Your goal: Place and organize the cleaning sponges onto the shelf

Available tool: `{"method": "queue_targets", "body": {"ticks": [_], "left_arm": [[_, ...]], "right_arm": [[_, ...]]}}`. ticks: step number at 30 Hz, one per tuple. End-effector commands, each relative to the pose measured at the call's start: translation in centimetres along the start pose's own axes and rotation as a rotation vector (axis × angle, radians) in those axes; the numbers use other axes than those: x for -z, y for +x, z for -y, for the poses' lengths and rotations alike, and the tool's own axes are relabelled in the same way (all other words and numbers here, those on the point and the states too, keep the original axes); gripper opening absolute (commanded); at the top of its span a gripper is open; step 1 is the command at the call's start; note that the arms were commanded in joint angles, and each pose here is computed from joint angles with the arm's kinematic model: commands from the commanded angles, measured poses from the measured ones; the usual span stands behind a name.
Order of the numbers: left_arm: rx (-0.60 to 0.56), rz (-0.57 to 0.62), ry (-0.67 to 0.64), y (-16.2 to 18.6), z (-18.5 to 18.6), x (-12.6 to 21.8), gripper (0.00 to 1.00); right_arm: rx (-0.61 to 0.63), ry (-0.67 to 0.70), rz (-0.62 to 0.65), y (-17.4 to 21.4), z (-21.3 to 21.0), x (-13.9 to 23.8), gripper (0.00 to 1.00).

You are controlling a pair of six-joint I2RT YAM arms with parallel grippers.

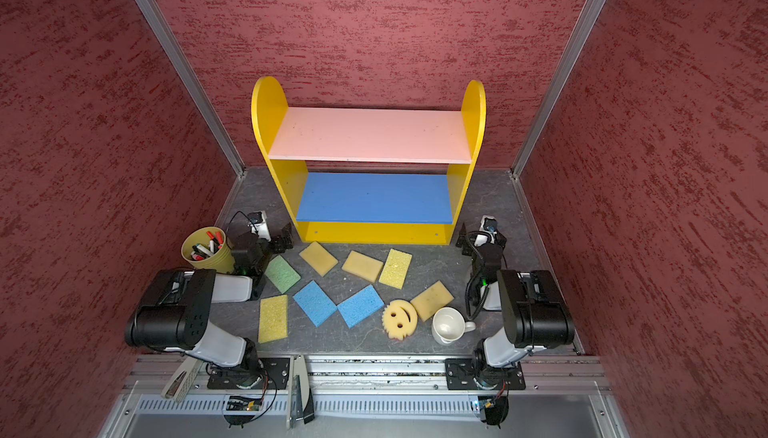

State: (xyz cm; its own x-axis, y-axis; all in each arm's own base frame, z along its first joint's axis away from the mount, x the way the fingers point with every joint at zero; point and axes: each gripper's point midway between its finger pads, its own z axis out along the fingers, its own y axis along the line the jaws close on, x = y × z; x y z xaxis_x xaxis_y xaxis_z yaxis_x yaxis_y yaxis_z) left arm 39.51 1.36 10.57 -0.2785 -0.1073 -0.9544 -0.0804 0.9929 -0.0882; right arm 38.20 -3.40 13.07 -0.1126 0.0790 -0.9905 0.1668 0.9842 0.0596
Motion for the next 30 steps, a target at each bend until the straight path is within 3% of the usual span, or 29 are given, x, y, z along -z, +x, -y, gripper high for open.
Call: {"method": "queue_targets", "body": {"ticks": [1,4,6,8,11,13,15,20,23,25,27,28,30], "left_arm": [[-0.036,0.026,-0.021,-3.3,0.6,0.7,0.99],[-0.03,0.067,-0.073,-6.0,0.6,2.2,0.99],[0.059,0.121,-0.14,-7.6,-0.7,3.2,0.99],[0.235,0.142,-0.261,-8.4,-2.8,4.3,0.99],[0.475,0.015,-0.47,-6.8,-5.8,5.9,0.99],[0.563,-0.064,-0.545,-6.3,-6.8,7.1,1.0],[0.609,-0.096,-0.559,-6.7,-6.9,7.7,0.99],[0.645,-0.127,-0.482,-7.7,-6.5,7.9,0.99],[0.639,-0.157,-0.37,-7.8,-4.9,7.3,0.95],[0.626,-0.197,-0.324,-7.3,-4.0,7.1,0.9],[0.623,-0.244,-0.298,-6.5,-3.4,7.0,0.89],[0.622,-0.273,-0.288,-5.9,-3.1,7.0,0.89],[0.617,-0.324,-0.26,-4.8,-2.4,6.8,0.9]], "right_arm": [[-0.005,0.037,0.086,-3.8,0.2,1.5,0.99],[-0.088,0.18,0.153,-6.8,2.7,3.5,0.99],[-0.148,0.284,0.151,-7.8,4.3,4.6,0.99],[-0.172,0.345,0.135,-8.3,5.1,5.8,0.99],[-0.212,0.422,0.172,-9.0,5.9,8.3,0.99],[-0.26,0.46,0.154,-9.1,6.2,9.3,0.99],[-0.301,0.464,0.083,-8.7,6.1,9.4,0.99],[-0.234,0.391,-0.082,-7.3,3.5,8.6,0.99],[-0.206,0.308,-0.125,-6.6,0.9,8.6,0.82],[-0.207,0.244,-0.151,-6.0,-0.8,8.8,0.56],[-0.21,0.218,-0.176,-5.3,-2.0,9.2,0.41],[-0.205,0.211,-0.196,-4.9,-2.5,9.4,0.28],[-0.176,0.199,-0.234,-4.0,-3.5,9.7,0.21]]}}
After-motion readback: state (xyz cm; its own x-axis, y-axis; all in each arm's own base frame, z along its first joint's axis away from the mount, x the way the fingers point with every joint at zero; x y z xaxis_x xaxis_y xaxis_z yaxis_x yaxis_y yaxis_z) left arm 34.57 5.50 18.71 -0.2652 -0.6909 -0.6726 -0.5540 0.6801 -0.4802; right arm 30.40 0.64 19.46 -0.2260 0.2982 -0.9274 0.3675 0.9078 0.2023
